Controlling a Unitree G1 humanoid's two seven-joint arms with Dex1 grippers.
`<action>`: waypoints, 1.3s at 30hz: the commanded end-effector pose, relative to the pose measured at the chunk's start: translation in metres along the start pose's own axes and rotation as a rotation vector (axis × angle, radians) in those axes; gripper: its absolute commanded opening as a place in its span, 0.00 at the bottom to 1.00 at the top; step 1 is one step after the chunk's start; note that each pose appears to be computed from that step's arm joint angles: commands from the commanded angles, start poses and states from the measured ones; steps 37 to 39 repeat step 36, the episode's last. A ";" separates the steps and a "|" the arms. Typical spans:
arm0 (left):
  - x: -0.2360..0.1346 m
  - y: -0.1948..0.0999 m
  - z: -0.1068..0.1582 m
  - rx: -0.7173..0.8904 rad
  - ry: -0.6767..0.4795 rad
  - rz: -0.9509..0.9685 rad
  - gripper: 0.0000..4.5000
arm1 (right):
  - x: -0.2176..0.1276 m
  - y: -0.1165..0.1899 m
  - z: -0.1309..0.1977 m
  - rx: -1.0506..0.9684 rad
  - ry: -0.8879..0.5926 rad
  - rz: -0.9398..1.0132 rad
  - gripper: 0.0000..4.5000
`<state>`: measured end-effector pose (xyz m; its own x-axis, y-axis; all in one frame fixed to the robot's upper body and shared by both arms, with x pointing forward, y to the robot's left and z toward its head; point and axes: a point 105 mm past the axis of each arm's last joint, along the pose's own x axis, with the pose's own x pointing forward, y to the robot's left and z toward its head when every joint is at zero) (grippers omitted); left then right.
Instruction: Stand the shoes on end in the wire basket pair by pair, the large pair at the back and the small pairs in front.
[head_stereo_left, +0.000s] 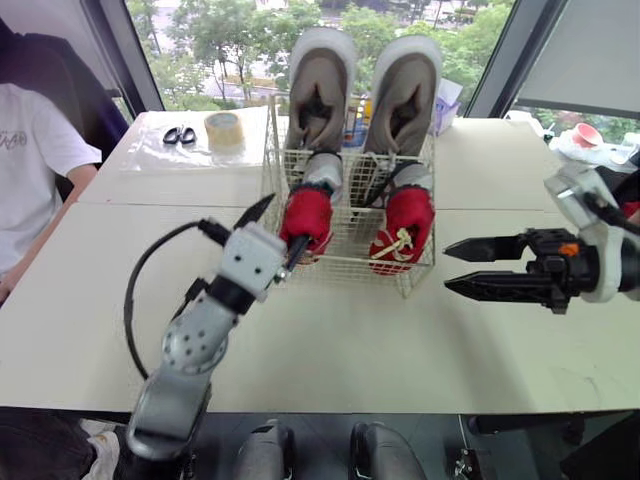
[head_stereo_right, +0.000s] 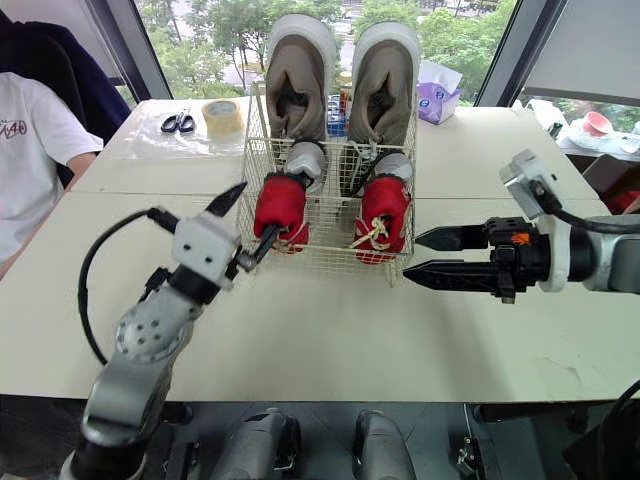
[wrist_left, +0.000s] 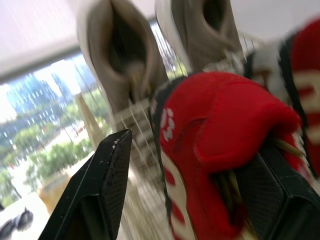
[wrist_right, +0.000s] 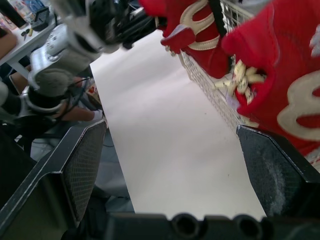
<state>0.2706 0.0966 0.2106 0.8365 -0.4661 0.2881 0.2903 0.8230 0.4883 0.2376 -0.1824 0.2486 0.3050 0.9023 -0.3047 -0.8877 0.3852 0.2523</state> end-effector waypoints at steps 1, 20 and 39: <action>-0.012 0.032 0.015 0.093 -0.007 0.102 0.71 | -0.005 0.001 0.003 -0.038 -0.004 -0.011 1.00; -0.071 0.112 -0.053 -0.104 0.437 0.448 0.71 | 0.000 -0.007 -0.044 0.071 0.056 -0.034 1.00; -0.097 0.070 -0.079 -0.423 0.524 0.188 0.71 | 0.007 -0.011 -0.055 0.087 0.024 -0.043 1.00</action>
